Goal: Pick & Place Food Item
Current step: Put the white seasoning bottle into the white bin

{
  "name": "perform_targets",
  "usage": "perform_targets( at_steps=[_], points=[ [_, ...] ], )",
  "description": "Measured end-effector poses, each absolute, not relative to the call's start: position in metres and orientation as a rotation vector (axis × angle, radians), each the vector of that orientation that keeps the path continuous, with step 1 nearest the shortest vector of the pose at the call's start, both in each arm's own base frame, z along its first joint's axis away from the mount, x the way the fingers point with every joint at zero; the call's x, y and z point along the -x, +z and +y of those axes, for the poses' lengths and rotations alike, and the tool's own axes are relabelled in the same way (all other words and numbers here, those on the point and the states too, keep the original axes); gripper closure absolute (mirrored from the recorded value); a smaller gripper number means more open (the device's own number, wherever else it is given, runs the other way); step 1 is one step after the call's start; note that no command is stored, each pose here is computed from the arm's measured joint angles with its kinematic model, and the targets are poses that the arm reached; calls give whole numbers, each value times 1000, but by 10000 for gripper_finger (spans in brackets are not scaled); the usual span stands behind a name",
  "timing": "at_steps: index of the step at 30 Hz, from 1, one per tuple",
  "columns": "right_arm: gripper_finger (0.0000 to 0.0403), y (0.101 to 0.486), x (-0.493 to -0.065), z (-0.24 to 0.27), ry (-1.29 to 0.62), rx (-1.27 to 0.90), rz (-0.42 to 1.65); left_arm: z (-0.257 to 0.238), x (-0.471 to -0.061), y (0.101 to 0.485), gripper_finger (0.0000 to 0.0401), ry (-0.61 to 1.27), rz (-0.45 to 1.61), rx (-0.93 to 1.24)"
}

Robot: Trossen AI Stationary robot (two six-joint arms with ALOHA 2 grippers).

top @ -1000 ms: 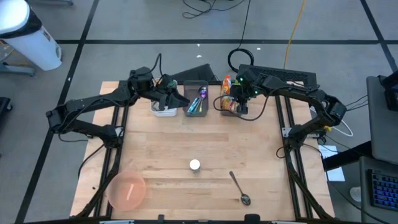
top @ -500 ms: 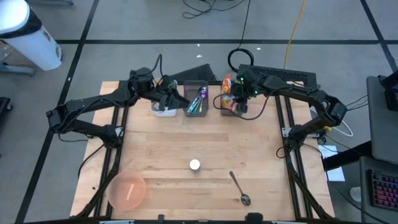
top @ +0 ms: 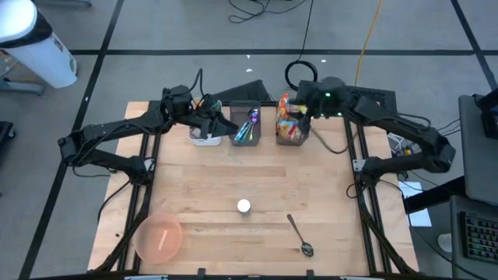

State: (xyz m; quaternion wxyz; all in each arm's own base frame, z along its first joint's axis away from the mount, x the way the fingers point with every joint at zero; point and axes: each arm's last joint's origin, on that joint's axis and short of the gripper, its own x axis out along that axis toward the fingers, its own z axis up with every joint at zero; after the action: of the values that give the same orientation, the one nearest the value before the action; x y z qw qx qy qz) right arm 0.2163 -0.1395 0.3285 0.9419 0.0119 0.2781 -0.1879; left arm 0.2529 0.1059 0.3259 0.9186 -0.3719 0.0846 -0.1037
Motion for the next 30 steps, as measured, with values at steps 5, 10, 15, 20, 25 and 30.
perform_targets(
  at_steps=[5, 10, 15, 20, 25, 30],
  points=[
    [183, 365, -210, -117, -307, -245, 265, 99, -257, 326, 151, -170, 159, 762],
    [189, 380, -215, -94, -204, -429, 137, 88, -264, 325, 151, -67, 119, 684],
    [191, 368, -230, -60, -59, -539, 161, 72, -271, 324, 151, -36, 118, 663],
    [192, 331, -242, -20, 94, -649, 218, 45, -276, 323, 151, -171, 166, 605],
    [192, 297, -244, 19, 172, -782, 125, 8, -278, 314, 151, -286, 312, 618],
    [192, 268, -240, 51, 113, -801, 46, -35, -272, 297, 151, -268, 496, 583]
  ],
)
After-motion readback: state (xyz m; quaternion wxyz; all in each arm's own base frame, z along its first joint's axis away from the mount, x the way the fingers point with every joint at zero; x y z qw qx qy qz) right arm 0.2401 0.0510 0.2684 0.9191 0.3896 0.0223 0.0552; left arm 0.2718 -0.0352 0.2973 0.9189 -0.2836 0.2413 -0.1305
